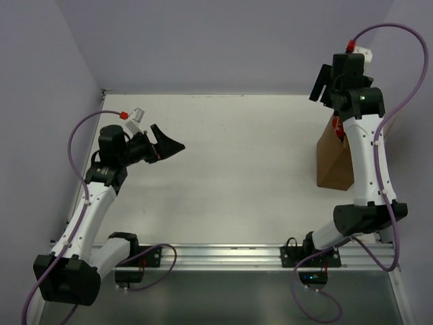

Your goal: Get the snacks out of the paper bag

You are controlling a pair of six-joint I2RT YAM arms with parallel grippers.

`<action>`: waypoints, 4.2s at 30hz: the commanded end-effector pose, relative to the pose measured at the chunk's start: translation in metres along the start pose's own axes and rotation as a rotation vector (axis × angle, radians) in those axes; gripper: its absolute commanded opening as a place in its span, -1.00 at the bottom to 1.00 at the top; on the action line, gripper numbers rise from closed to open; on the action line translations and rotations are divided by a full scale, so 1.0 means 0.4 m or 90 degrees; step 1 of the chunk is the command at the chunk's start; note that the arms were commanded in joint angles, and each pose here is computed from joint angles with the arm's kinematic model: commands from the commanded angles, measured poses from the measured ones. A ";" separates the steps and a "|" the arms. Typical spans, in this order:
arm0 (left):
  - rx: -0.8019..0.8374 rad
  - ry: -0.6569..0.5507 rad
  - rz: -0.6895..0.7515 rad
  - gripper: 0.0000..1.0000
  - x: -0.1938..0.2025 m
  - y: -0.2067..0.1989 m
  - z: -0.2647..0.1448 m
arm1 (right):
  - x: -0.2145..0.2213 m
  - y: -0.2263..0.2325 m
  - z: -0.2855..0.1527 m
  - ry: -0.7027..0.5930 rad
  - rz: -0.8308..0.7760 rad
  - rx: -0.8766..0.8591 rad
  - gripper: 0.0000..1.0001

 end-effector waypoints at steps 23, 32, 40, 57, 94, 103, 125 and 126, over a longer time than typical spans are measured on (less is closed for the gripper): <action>-0.018 -0.036 0.032 0.90 -0.027 -0.014 -0.008 | -0.105 0.243 -0.052 -0.033 0.036 -0.268 -1.00; -0.021 -0.035 0.028 0.81 -0.044 -0.056 -0.025 | -0.076 0.426 -0.177 -0.013 0.039 -0.402 -1.00; -0.015 -0.073 0.052 0.82 -0.078 -0.121 -0.058 | -0.079 0.566 -0.282 -0.002 0.062 -0.512 -1.00; 0.063 -0.040 0.001 0.82 -0.073 -0.199 -0.063 | -0.027 0.800 -0.441 0.007 0.025 -0.658 -1.00; -0.068 0.026 0.057 0.62 -0.073 -0.328 0.253 | 0.019 0.392 -0.404 -0.101 -0.092 -0.405 0.85; -0.064 0.023 0.011 0.56 -0.092 -0.372 0.279 | 0.005 0.445 -0.386 -0.095 -0.132 -0.425 0.60; -0.111 0.043 0.002 0.02 -0.042 -0.333 0.278 | 0.055 0.555 -0.179 0.027 -0.161 -0.431 0.43; -0.115 0.047 0.000 -0.10 -0.035 -0.323 0.280 | 0.055 0.553 -0.172 0.029 -0.161 -0.424 0.43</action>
Point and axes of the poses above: each gripper's point midway between its finger pads, its own z axis out along the fingers, its own y axis along the line the jaws close on, x = y × z, the point moved 3 cm from there along -z, back along the fingers, and after that the axes turned 15 degrees about -z, right-handed, at the moved point
